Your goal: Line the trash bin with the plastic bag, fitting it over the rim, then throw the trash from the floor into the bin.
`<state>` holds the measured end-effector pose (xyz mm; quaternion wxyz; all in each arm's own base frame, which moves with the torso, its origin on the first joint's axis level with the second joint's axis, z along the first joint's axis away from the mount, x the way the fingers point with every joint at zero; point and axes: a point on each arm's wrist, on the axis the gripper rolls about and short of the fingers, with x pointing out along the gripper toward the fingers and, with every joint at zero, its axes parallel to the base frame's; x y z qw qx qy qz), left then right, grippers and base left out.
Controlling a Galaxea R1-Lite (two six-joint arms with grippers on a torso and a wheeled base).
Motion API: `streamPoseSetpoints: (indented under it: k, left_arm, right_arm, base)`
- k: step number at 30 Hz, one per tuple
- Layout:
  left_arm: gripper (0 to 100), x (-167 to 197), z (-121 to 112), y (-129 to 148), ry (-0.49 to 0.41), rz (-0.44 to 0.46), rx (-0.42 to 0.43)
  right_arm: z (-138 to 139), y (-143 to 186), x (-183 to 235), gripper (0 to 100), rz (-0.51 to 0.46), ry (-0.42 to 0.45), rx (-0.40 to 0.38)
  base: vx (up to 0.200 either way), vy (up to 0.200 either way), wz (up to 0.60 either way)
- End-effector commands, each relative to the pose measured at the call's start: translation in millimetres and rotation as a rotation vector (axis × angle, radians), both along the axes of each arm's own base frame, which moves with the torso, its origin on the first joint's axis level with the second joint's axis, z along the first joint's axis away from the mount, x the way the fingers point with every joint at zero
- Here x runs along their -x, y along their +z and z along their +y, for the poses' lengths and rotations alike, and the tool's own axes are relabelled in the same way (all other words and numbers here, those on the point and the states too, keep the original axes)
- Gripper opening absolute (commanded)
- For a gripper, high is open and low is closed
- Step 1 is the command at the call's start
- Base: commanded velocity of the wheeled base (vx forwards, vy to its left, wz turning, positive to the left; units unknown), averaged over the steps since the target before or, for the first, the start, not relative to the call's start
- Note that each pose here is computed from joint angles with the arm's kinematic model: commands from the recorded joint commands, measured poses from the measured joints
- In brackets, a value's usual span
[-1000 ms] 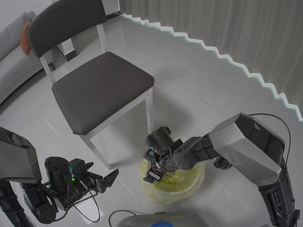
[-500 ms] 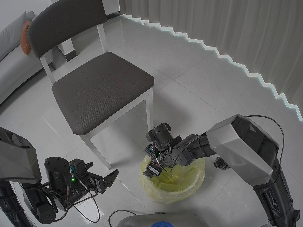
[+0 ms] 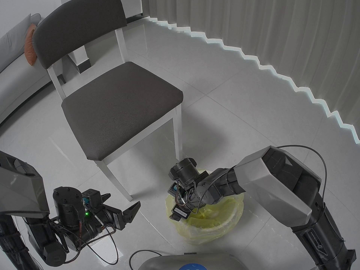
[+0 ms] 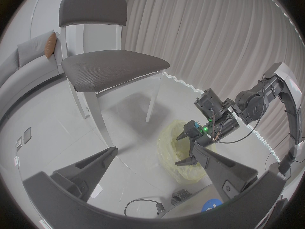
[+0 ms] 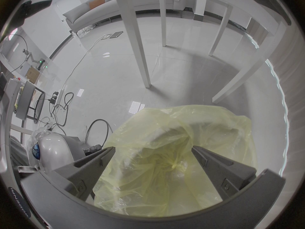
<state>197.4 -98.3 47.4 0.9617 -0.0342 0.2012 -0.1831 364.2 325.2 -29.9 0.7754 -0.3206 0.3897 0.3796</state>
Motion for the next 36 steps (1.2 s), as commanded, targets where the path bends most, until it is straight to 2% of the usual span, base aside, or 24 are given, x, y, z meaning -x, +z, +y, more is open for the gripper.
streamPoseSetpoints:
  k: [1,7,11,13,17,20,22,23,26,36]
  left_arm:
    - [100,0.6,0.3,1.3,0.001,-0.008,0.006]
    - [100,3.0,1.9,0.7,0.003,0.0,0.002]
    - [100,2.9,2.6,1.4,0.009,0.0,0.01]
    - [100,2.1,3.3,1.5,0.013,-0.002,0.011]
    - [100,1.5,3.3,0.7,0.014,0.002,0.011]
    - [100,-0.1,2.5,1.4,0.013,-0.004,0.016]
    - [100,0.0,2.6,1.8,0.013,-0.005,0.017]
    - [100,-0.5,2.4,2.8,0.015,-0.011,0.019]
    - [100,-0.3,2.5,3.8,0.015,-0.015,0.021]
    - [100,3.2,3.9,8.0,0.019,-0.027,0.03]
  right_arm:
    - [5.3,-8.5,6.7,100,0.013,0.02,0.016]
    - [7.6,-19.2,11.2,100,0.018,0.026,0.047]
    - [5.5,-14.3,8.0,100,0.011,0.013,0.036]
    - [3.5,-8.6,5.9,100,0.004,0.008,0.028]
    - [-8.9,25.3,-0.5,100,-0.036,-0.024,-0.008]
    - [-27.7,57.2,0.4,100,-0.06,-0.052,-0.031]
    - [-31.2,60.6,0.1,100,-0.063,-0.058,-0.032]
    - [-46.2,74.5,-2.7,100,-0.074,-0.087,-0.042]
    - [-68.4,88.5,-9.1,100,-0.088,-0.134,-0.052]
    - [-115.6,97.4,-27.6,100,-0.114,-0.239,-0.075]
  base:
    - [0.0,0.0,0.0]
    - [0.0,0.0,0.0]
    - [0.0,0.0,0.0]
    - [0.0,0.0,0.0]
    - [0.0,0.0,0.0]
    - [0.0,0.0,0.0]
    - [0.0,0.0,0.0]
    - [0.0,0.0,0.0]
    - [0.0,0.0,0.0]
    - [0.0,0.0,0.0]
